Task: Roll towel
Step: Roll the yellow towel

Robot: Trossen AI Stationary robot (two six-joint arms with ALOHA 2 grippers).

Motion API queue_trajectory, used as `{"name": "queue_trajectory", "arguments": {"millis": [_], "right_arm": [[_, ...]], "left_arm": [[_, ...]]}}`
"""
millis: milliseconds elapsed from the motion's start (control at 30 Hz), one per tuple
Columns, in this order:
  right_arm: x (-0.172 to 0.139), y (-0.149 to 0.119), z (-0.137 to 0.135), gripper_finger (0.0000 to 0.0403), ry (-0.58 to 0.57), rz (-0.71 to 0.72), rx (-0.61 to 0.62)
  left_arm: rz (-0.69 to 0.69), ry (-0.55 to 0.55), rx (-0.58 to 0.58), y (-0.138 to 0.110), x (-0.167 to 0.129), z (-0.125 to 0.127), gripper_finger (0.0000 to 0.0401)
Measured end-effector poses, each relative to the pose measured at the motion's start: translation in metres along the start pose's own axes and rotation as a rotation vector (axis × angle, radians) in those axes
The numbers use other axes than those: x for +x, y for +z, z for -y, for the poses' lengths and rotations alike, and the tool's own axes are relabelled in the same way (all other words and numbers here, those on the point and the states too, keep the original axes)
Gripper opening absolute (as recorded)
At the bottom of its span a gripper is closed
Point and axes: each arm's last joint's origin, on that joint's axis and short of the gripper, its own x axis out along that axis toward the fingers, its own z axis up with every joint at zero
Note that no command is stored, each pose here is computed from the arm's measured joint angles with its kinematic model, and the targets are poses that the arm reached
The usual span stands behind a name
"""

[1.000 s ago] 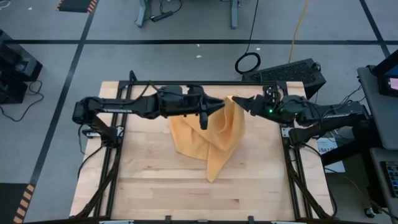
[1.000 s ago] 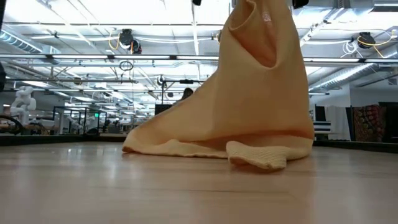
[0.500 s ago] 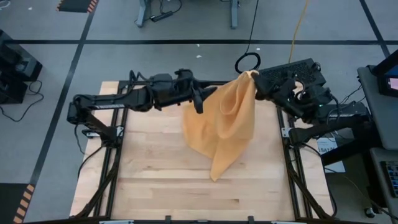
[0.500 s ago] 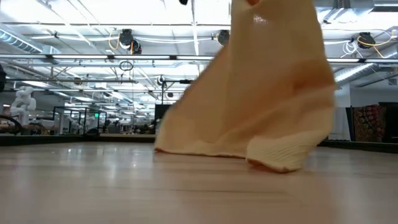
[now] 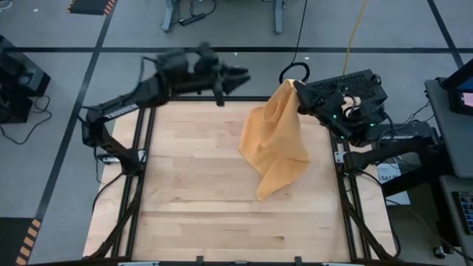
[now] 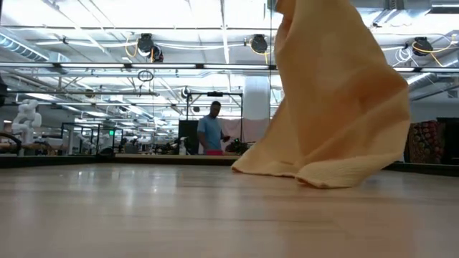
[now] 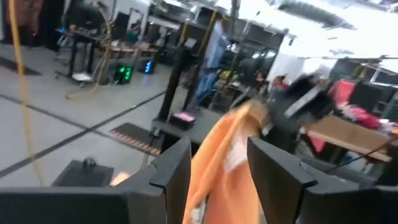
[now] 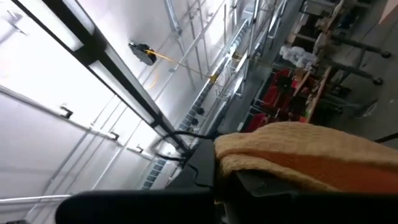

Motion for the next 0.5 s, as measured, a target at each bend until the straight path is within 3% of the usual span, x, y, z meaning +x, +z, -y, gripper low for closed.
{"name": "queue_trajectory", "arguments": {"millis": [100, 167, 367, 500], "right_arm": [[0.004, -0.006, 0.004, 0.0000, -0.017, 0.015, -0.010], [0.006, -0.008, 0.006, 0.0000, -0.015, 0.018, -0.002], [0.010, -0.013, 0.008, 0.0000, -0.001, 0.029, 0.012], [0.010, -0.013, 0.007, 0.0000, 0.004, 0.028, 0.016]], "left_arm": [[-0.050, 0.013, 0.008, 0.010, 0.003, -0.009, 0.0164], [-0.122, 0.021, 0.026, 0.005, 0.010, -0.014, 0.0164], [-0.136, -0.067, 0.116, -0.002, 0.026, 0.002, 0.0172], [-0.208, -0.068, 0.048, -0.023, 0.042, 0.002, 0.0187]]}}
